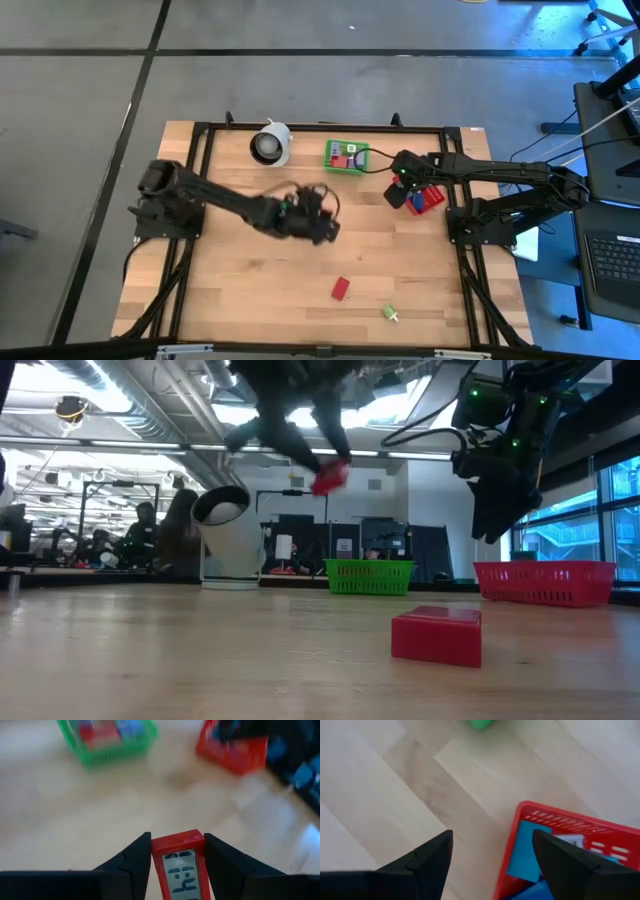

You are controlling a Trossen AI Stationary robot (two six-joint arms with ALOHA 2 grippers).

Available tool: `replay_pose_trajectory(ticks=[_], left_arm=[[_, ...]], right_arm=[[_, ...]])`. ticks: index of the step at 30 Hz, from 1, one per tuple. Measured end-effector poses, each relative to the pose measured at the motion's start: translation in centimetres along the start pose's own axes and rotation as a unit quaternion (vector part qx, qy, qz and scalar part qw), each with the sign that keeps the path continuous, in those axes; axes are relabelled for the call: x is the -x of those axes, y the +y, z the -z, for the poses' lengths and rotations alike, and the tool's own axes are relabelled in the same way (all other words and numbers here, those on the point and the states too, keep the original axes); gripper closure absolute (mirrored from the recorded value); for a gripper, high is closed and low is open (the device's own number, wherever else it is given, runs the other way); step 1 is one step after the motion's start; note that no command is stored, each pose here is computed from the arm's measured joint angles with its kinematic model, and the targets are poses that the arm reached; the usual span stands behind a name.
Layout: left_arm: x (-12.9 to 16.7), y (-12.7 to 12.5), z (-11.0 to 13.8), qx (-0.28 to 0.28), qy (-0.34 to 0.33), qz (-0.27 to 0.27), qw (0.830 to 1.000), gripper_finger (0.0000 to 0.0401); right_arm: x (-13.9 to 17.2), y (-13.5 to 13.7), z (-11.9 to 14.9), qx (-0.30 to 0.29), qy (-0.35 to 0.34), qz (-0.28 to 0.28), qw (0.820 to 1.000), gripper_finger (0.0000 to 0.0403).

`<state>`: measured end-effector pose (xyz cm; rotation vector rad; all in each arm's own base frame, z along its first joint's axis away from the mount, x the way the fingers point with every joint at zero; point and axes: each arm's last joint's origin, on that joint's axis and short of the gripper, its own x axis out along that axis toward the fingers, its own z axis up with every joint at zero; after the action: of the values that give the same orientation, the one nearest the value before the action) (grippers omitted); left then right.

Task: Pick & Place Office items
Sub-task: Put the bottom red digital timer into the red bin

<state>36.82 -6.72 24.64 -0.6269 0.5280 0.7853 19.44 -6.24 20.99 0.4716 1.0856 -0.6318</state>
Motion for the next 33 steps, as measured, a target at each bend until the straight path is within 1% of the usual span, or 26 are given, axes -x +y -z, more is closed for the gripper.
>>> replay_pose_trajectory(ticks=[2, 7, 11, 14, 16, 18, 20, 22, 23, 25, 27, 28, 29, 31, 33], left_arm=[[1.0, 0.6, -2.1, -0.019, -0.029, 0.002, 0.999, 0.0245], [4.7, 2.2, -7.3, -0.037, -0.103, 0.023, 0.994, 0.0248], [7.3, 2.9, -10.8, -0.047, -0.174, 0.06, 0.982, 0.0248], [8.5, 3.0, -12.5, -0.071, -0.214, 0.093, 0.97, 0.0243], [8.9, 3.0, -13.2, -0.093, -0.232, 0.102, 0.963, 0.0243], [9.1, 3.1, -13.7, -0.107, -0.248, 0.103, 0.957, 0.0245], [9.3, 3.4, -14.3, -0.112, -0.26, 0.098, 0.954, 0.0246], [9.2, 3.8, -14.9, -0.109, -0.27, 0.093, 0.952, 0.0245], [9.2, 3.9, -15.2, -0.107, -0.275, 0.09, 0.951, 0.0244], [9.0, 4.3, -15.7, -0.107, -0.279, 0.086, 0.95, 0.0242], [9.0, 4.6, -16.2, -0.104, -0.287, 0.089, 0.948, 0.0243], [8.9, 4.7, -16.4, -0.103, -0.289, 0.09, 0.948, 0.0244], [8.9, 4.7, -16.6, -0.101, -0.291, 0.095, 0.947, 0.0245], [8.9, 4.8, -16.9, -0.097, -0.296, 0.107, 0.944, 0.0247], [8.9, 4.8, -17.2, -0.1, -0.302, 0.119, 0.941, 0.0247]], right_arm=[[0.0, 0.1, -0.1, -0.001, -0.005, -0.009, 1.0, 0.0128], [0.1, 0.6, -0.8, -0.005, -0.034, -0.048, 0.998, 0.0128], [0.3, 1.4, -2.0, -0.006, -0.093, -0.097, 0.991, 0.0128], [0.9, 2.3, -3.2, 0.011, -0.158, -0.149, 0.976, 0.0128], [1.5, 3.2, -4.0, 0.034, -0.205, -0.195, 0.958, 0.0128], [2.4, 4.1, -4.7, 0.067, -0.256, -0.249, 0.932, 0.0128], [3.5, 5.2, -5.2, 0.108, -0.313, -0.298, 0.895, 0.0128], [4.7, 6.2, -5.5, 0.155, -0.377, -0.321, 0.855, 0.0128], [5.2, 6.6, -5.6, 0.177, -0.407, -0.322, 0.836, 0.0128], [6.2, 7.2, -5.8, 0.213, -0.472, -0.295, 0.803, 0.0128], [6.8, 7.6, -5.8, 0.24, -0.522, -0.241, 0.782, 0.0128], [7.0, 7.7, -5.8, 0.249, -0.538, -0.209, 0.777, 0.0128], [7.1, 7.8, -5.8, 0.252, -0.55, -0.177, 0.776, 0.0128], [7.2, 7.7, -5.9, 0.244, -0.562, -0.122, 0.781, 0.0128], [7.2, 7.5, -6.0, 0.231, -0.567, -0.095, 0.785, 0.0128]])
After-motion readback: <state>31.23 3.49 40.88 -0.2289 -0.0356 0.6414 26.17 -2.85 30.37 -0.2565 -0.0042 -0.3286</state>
